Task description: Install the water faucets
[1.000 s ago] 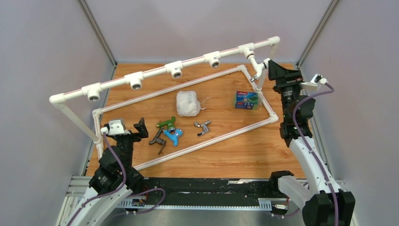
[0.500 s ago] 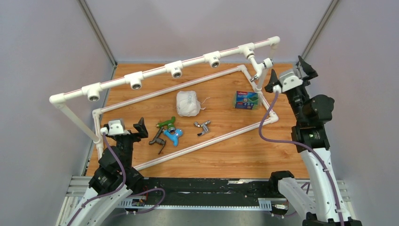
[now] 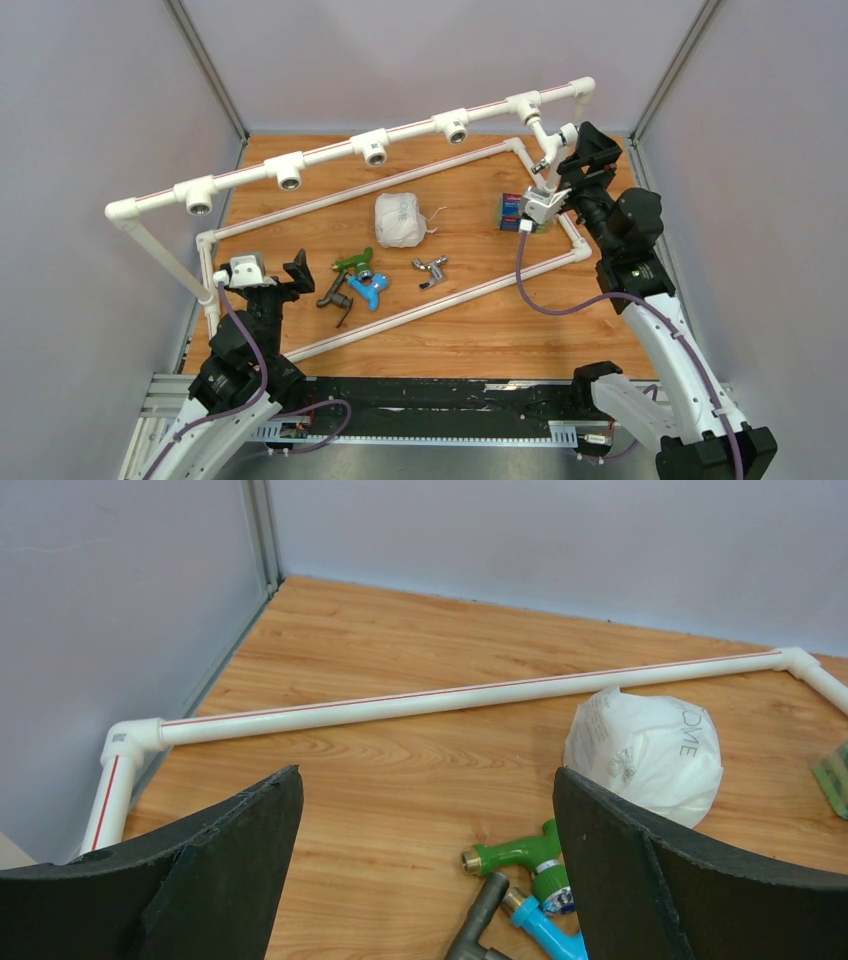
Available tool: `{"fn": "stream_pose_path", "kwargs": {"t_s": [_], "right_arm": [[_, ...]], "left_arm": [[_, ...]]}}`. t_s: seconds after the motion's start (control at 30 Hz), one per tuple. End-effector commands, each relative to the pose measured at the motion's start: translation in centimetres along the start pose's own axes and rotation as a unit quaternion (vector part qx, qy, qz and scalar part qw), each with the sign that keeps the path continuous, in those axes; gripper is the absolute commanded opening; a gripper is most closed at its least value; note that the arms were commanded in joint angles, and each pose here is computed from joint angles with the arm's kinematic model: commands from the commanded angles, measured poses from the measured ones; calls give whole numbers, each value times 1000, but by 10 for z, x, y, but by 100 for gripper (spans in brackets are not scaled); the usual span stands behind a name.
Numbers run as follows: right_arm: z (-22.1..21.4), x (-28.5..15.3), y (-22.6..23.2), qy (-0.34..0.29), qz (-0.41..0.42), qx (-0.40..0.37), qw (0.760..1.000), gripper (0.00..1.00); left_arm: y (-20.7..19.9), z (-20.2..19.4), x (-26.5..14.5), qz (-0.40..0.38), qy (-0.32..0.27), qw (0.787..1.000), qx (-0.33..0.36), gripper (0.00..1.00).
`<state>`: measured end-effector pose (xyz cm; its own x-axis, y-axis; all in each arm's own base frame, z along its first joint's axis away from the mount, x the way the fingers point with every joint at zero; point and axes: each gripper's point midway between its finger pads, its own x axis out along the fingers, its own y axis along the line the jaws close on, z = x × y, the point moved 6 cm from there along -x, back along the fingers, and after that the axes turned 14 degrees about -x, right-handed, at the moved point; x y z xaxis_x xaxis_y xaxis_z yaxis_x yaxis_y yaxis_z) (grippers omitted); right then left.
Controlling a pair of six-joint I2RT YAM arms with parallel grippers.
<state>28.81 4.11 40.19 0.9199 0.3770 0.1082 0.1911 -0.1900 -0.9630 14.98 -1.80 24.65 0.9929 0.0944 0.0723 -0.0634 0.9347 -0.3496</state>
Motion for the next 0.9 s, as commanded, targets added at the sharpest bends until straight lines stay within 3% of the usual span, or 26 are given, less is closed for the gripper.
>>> {"fn": "stream_pose_path", "kwargs": {"t_s": [0.0, 0.2, 0.37, 0.5, 0.63, 0.7, 0.77, 0.83, 0.87], "right_arm": [[4, 13, -24, 1, -21, -79, 997, 100], [6, 32, -16, 13, -15, -92, 996, 100], [7, 44, -8, 15, -20, -60, 998, 91], [11, 49, -2, 12, -46, 28, 998, 62], [19, 50, -2, 3, -87, 208, 974, 42], [26, 51, -5, -10, -102, 342, 934, 27], [29, 49, -11, -17, -137, 481, 866, 13], [33, 47, -15, -21, -179, 624, 761, 5], [38, 48, -16, -30, -191, 697, 690, 0]], "left_arm": [[0, 13, -2, -2, -19, 1000, -10, 100], [1, 13, -3, 0, -20, 1000, -12, 100], [1, 14, -3, 2, -22, 1000, -13, 100], [2, 14, -3, 2, -22, 1000, -13, 100], [2, 15, -3, 3, -24, 1000, -15, 100], [2, 14, -3, 3, -24, 1000, -14, 100], [2, 14, -3, 3, -23, 1000, -14, 100], [2, 14, -3, 3, -23, 1000, -15, 100], [2, 14, -3, 3, -23, 1000, -15, 100]]}}
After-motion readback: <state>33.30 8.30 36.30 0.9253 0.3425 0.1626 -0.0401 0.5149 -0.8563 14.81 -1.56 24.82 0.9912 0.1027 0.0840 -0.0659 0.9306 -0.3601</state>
